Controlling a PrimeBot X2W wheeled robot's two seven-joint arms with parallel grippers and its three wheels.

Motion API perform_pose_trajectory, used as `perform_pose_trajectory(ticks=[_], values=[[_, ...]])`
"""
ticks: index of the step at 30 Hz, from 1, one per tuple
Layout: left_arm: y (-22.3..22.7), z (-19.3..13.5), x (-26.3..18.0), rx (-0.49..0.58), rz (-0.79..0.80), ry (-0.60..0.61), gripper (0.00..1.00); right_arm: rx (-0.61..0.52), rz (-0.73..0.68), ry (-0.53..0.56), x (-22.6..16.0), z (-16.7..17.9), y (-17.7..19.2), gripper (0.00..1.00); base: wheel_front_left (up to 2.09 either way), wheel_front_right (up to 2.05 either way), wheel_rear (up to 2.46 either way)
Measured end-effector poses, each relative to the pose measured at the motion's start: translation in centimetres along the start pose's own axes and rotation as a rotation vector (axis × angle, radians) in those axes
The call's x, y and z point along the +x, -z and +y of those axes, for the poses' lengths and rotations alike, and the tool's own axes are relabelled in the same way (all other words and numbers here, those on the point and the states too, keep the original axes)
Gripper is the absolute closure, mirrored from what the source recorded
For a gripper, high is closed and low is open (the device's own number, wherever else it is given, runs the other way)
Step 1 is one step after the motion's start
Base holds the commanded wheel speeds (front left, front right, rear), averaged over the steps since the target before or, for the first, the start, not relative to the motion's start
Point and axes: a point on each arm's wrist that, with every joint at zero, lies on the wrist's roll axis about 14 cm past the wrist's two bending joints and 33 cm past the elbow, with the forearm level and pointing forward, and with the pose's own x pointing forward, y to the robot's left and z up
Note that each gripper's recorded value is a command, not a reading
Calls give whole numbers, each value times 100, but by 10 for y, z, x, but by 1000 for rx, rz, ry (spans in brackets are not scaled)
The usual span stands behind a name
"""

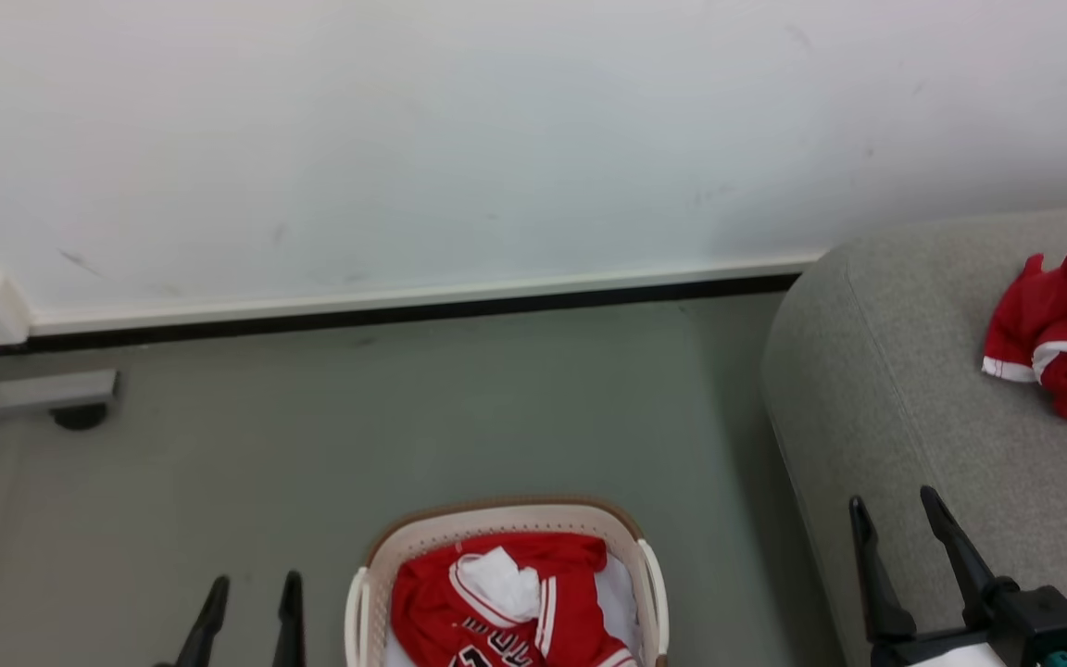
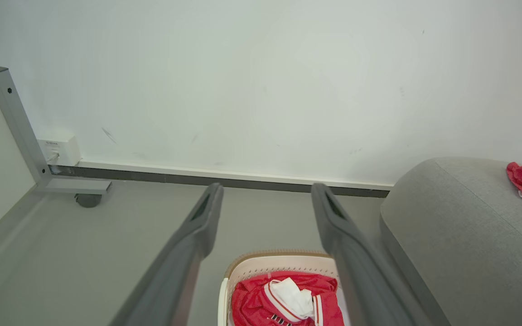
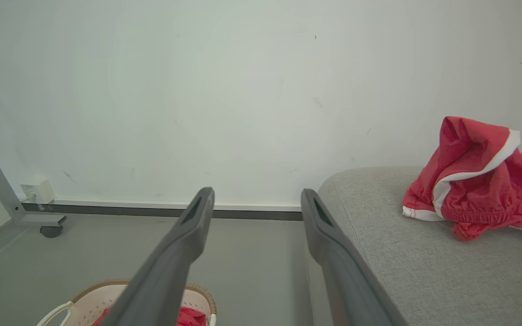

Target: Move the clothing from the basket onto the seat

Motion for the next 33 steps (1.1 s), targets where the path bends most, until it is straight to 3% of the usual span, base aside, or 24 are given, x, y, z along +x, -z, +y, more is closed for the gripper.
perform_pose_trajectory(ticks=[10, 23, 33], values=[[47, -45, 65, 37, 115, 206, 0, -8, 27, 31, 31, -14, 11, 0, 0, 0, 0], [185, -96, 134, 107, 513, 467, 0, -54, 109, 81, 78, -45, 51, 0, 0, 0, 0], [289, -117, 151, 136, 781, 572, 0, -102, 169, 17, 119, -40, 96, 0, 0, 0, 0]])
